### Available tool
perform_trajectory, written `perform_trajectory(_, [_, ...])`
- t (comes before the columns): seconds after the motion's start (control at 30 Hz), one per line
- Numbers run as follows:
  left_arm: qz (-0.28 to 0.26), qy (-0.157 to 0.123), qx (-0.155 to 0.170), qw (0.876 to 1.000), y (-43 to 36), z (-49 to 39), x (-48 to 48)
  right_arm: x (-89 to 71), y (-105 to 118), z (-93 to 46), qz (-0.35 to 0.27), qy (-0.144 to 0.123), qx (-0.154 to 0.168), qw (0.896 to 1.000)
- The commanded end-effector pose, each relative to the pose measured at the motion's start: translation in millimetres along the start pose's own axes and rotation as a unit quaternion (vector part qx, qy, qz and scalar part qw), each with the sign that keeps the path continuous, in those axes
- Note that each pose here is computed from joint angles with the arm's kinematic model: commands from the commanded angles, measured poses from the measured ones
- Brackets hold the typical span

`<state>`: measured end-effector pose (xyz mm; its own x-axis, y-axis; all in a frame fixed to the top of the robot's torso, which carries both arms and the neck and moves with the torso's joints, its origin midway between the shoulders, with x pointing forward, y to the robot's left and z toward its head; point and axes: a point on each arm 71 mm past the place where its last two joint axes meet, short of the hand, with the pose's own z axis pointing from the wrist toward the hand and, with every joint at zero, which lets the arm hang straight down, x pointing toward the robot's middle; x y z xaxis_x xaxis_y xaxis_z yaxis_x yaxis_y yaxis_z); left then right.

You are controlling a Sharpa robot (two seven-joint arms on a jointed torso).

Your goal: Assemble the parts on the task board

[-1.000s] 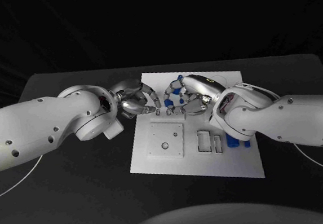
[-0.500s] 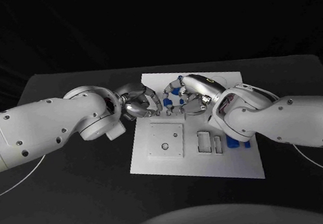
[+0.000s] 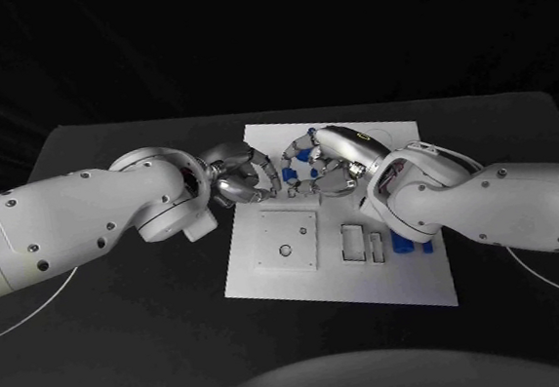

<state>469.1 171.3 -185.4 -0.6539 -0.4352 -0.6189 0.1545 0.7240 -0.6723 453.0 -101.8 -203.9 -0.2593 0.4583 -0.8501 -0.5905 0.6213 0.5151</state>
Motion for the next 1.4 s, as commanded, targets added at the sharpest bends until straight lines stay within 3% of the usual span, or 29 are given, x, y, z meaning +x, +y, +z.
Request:
perform_trajectory(0.03, [0.002, -0.011, 0.015, 1.000, -3.6, 0.0, -0.4, 1.7, 1.0, 0.1, 0.000, 0.008, -0.001, 1.000])
perform_trajectory(1.4, [-0.001, -0.022, 0.036, 0.999, -11.6, -0.2, 2.6, 3.3, -2.7, -0.1, -0.004, 0.020, 0.010, 1.000])
